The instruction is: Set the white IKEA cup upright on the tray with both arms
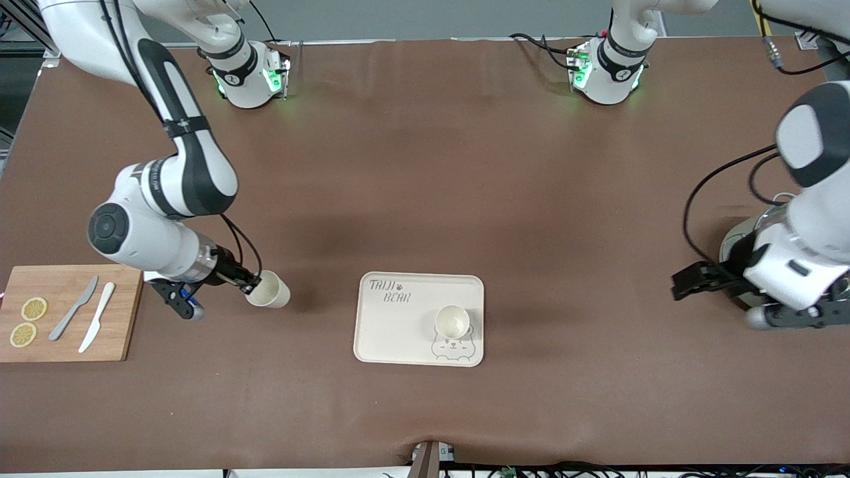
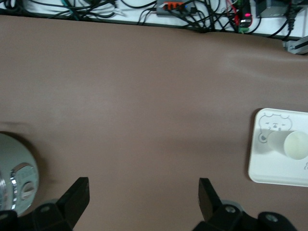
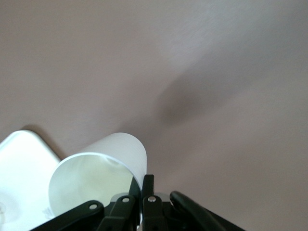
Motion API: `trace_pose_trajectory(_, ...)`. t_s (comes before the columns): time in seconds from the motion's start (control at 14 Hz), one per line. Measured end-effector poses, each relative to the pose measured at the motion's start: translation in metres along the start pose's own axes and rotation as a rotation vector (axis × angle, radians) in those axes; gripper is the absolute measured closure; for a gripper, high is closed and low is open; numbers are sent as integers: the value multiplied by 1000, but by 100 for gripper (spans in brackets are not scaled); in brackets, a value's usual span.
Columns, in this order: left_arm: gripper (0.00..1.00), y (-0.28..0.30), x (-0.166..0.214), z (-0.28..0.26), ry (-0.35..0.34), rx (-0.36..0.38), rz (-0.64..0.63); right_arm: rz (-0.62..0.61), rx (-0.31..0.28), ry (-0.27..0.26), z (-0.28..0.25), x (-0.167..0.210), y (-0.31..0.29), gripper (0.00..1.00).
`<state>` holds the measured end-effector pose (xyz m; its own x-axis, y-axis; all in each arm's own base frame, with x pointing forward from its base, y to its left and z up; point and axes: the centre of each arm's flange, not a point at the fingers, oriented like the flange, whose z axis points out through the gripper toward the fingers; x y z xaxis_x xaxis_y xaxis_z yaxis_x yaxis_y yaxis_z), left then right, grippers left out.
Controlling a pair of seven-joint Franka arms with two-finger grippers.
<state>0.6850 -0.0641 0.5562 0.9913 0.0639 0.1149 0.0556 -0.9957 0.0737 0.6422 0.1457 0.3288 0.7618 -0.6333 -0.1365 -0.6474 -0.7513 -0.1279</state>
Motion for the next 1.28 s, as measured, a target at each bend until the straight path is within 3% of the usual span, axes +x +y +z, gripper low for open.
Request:
trace_pose_trajectory(0.43, 0, -29, -57, -23, 32, -37, -24, 120, 17, 2, 39, -35, -68, 97)
trace_pose_trajectory(0.71, 0, -23, -105, -46, 40, 51, 58, 186, 17, -6, 73, -68, -105, 97)
trace_pose_trajectory(0.93, 0, -11, -131, -49, 30, 62, 96, 228, 27, -4, 86, -93, -125, 97)
trace_pose_trajectory(1.28, 0, -94, -153, -67, 42, 76, 104, 266, 46, 1, 103, -111, -139, 97)
